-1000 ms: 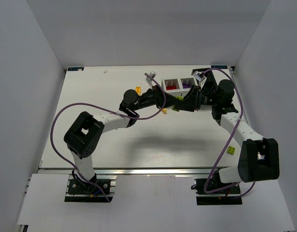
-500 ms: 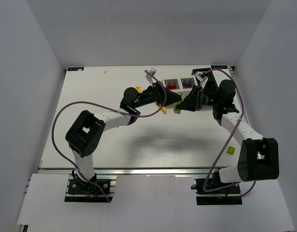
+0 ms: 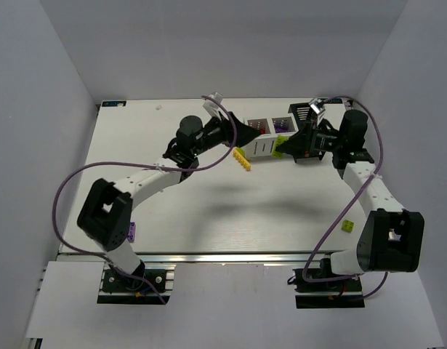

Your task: Sort the legos into containers by color

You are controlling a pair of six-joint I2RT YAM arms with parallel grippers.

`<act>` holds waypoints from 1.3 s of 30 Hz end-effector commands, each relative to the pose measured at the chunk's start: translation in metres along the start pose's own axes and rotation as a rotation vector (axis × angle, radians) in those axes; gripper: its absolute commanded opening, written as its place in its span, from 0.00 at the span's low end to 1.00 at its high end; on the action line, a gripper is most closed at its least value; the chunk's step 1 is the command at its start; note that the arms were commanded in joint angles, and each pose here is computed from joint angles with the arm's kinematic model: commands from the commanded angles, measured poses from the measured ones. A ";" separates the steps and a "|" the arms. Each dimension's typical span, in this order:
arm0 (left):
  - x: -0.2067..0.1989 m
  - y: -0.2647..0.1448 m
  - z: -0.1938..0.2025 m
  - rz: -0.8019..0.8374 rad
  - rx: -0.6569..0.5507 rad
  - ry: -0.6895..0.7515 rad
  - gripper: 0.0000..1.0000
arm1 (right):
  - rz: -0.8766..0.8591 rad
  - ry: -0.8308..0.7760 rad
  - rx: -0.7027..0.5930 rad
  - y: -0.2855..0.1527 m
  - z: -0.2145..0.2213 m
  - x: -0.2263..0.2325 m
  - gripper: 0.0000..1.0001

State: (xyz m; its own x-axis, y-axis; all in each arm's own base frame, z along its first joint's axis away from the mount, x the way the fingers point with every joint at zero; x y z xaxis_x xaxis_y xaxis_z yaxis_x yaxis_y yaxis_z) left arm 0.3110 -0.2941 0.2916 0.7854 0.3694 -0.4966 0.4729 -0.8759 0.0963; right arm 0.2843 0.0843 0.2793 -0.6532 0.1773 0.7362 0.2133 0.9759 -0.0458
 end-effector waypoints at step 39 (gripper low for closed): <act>-0.002 -0.148 0.039 -0.389 0.385 0.322 0.86 | 1.162 -0.218 -0.096 -0.045 -0.085 -0.136 0.56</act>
State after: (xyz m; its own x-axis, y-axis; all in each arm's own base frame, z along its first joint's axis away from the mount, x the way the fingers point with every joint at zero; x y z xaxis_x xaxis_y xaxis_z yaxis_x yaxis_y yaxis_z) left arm 0.2238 -0.1766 0.2376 0.6759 0.7222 -0.1468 0.6218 -0.6658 -0.4124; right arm 0.4212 0.0047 0.2248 -0.1179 0.9802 0.1594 0.7880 0.1900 -0.5856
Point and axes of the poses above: each gripper's point midway between its finger pads, its own y axis out along the fingers, its own x axis along the line the jaws close on, z = x × y, the point moved 10 cm from there along -y, back along the fingers, and after that the axes turned 11 degrees about y, right-handed, at the moved point
